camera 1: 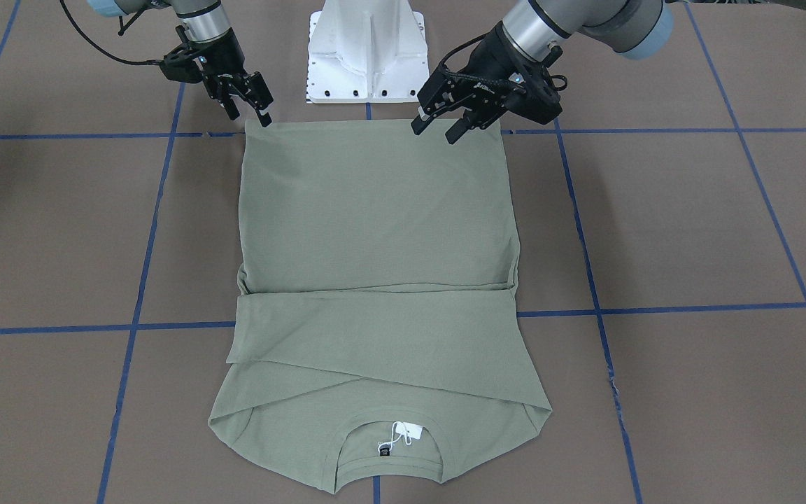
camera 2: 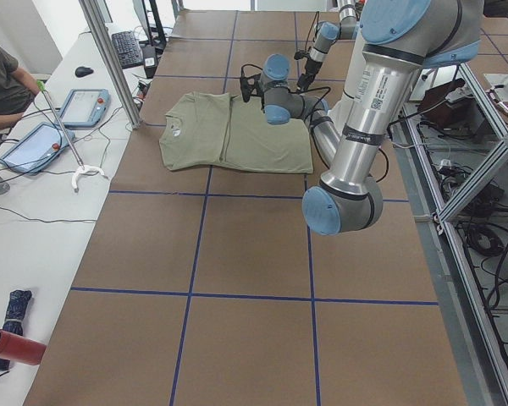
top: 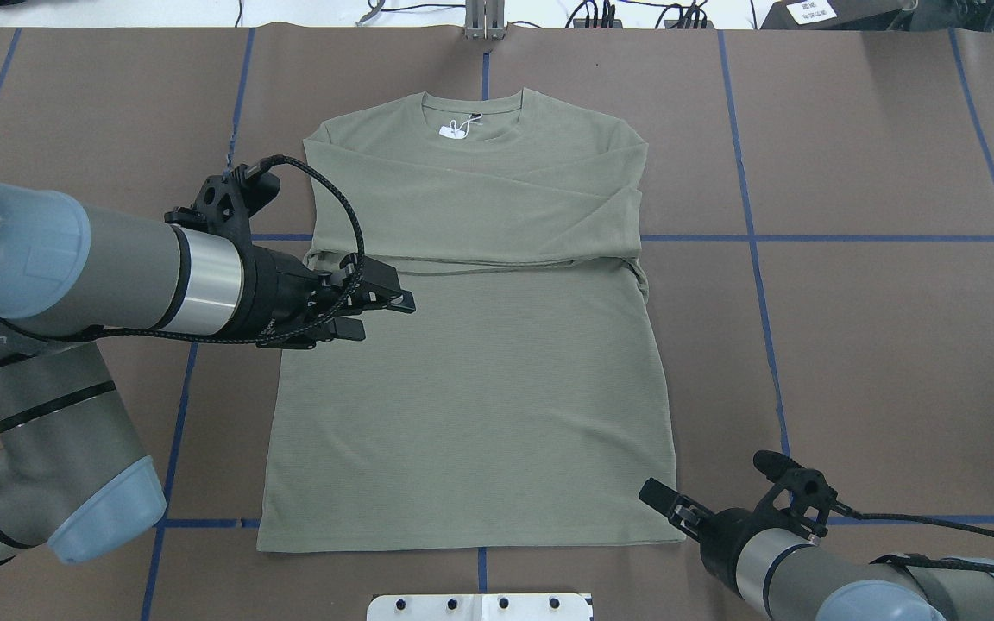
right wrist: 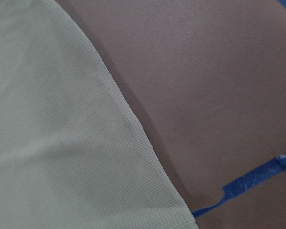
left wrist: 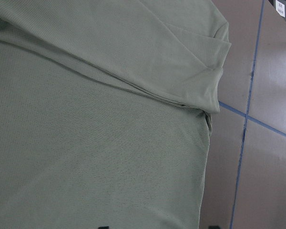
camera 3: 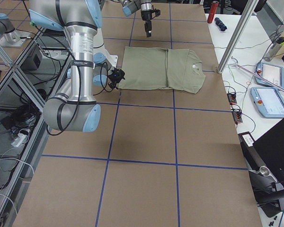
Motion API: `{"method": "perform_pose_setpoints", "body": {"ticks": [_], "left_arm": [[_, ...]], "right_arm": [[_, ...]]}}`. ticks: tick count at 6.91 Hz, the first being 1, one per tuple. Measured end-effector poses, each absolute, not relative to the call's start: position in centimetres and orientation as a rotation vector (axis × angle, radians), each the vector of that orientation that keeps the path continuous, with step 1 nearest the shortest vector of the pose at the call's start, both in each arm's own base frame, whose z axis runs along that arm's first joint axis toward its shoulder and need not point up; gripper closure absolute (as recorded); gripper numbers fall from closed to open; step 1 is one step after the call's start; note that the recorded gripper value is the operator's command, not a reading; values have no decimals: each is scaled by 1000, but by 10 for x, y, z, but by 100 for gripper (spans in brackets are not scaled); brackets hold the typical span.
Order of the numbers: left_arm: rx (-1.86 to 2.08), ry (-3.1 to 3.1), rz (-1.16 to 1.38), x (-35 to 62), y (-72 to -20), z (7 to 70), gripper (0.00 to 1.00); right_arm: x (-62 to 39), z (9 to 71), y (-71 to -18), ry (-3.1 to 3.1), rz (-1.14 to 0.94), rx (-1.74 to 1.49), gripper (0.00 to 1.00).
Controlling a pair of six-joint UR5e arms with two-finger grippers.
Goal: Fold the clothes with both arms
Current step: 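Release the sleeve with the left gripper while the right gripper moves to the hem corner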
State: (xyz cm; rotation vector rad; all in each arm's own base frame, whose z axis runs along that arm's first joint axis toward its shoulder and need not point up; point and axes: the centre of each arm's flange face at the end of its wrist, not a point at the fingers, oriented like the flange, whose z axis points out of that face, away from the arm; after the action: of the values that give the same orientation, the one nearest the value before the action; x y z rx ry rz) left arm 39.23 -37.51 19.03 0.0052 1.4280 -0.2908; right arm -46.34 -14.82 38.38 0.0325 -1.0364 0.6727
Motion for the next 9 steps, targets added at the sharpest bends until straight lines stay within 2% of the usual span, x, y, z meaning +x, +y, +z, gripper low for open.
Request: {"method": "perform_pose_setpoints", "body": {"ticks": [1, 3, 4, 5, 9], "left_arm": [[5, 1428, -292, 392, -375, 190, 23], [5, 1428, -292, 392, -375, 190, 23], [5, 1429, -292, 392, -375, 190, 23], [5, 1429, -292, 392, -375, 190, 23], [6, 1430, -295, 391, -376, 189, 23]], "right_arm": [[-466, 388, -145, -1028, 672, 29, 13], [-469, 394, -143, -1016, 670, 29, 72], [-470, 395, -142, -1015, 669, 28, 93], [-470, 394, -142, -1017, 669, 26, 100], [-463, 380, -146, -1044, 676, 16, 100]]}}
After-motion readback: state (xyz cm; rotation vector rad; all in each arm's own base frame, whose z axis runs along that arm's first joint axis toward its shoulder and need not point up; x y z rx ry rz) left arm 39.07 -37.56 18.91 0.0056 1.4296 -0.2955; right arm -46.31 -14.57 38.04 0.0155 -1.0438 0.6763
